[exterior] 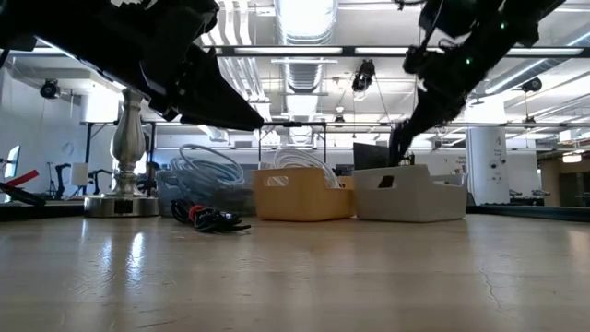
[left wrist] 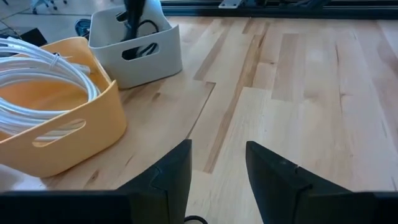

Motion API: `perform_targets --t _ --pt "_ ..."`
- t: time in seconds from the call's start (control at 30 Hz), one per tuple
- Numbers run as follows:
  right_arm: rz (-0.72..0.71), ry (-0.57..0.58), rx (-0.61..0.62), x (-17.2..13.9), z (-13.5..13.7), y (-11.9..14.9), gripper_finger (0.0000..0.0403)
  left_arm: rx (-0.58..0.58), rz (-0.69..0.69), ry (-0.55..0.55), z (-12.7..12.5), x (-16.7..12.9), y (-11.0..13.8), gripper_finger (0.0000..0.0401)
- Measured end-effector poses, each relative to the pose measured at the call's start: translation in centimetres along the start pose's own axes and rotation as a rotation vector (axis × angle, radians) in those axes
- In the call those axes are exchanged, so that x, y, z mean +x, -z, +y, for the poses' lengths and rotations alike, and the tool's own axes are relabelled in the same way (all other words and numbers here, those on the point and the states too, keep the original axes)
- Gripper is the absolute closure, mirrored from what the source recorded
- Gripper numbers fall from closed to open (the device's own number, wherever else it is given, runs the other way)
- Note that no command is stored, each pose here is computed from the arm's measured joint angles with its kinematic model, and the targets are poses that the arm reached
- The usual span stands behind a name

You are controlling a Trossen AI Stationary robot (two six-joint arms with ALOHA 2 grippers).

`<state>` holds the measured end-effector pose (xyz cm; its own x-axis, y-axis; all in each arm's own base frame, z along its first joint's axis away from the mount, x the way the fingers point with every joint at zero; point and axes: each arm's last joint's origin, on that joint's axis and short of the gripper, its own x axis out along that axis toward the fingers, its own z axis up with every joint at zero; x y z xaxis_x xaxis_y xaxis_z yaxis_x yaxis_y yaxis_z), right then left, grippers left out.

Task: Pick & Place USB Port
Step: Put the bottom black charger cable into the gray bin

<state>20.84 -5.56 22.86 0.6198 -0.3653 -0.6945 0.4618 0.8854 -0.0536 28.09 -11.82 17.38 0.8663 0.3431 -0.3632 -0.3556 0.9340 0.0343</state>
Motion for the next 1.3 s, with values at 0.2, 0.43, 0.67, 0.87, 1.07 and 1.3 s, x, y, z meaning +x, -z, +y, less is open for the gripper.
perform_targets --t 0.2,0.43,0.67,0.87,1.07,1.3 --pt "0.051 -0.022 0.052 1.6 -1.2 0.8 0.0324 0.001 0.002 -0.001 0.0 0.0 0.0 0.0246" --pt "0.103 0.018 0.045 2.4 -2.4 1.4 0.0299 -0.001 0.002 -0.001 0.0 0.0 0.0 0.0246" --pt "0.123 0.066 0.083 2.9 -3.8 1.6 0.0274 -0.001 0.003 -0.001 0.0 0.0 0.0 0.0246" --pt "0.167 0.095 0.112 3.7 -4.7 2.1 0.0254 0.001 0.004 -0.001 0.0 0.0 0.0 0.0246" --pt "0.236 0.096 0.062 4.7 -4.8 2.7 0.0226 0.002 0.006 -0.002 0.0 0.0 0.1 0.0246" --pt "0.288 0.129 0.030 5.7 -5.0 3.2 0.0201 0.003 0.006 -0.002 0.0 0.0 0.1 0.0246"
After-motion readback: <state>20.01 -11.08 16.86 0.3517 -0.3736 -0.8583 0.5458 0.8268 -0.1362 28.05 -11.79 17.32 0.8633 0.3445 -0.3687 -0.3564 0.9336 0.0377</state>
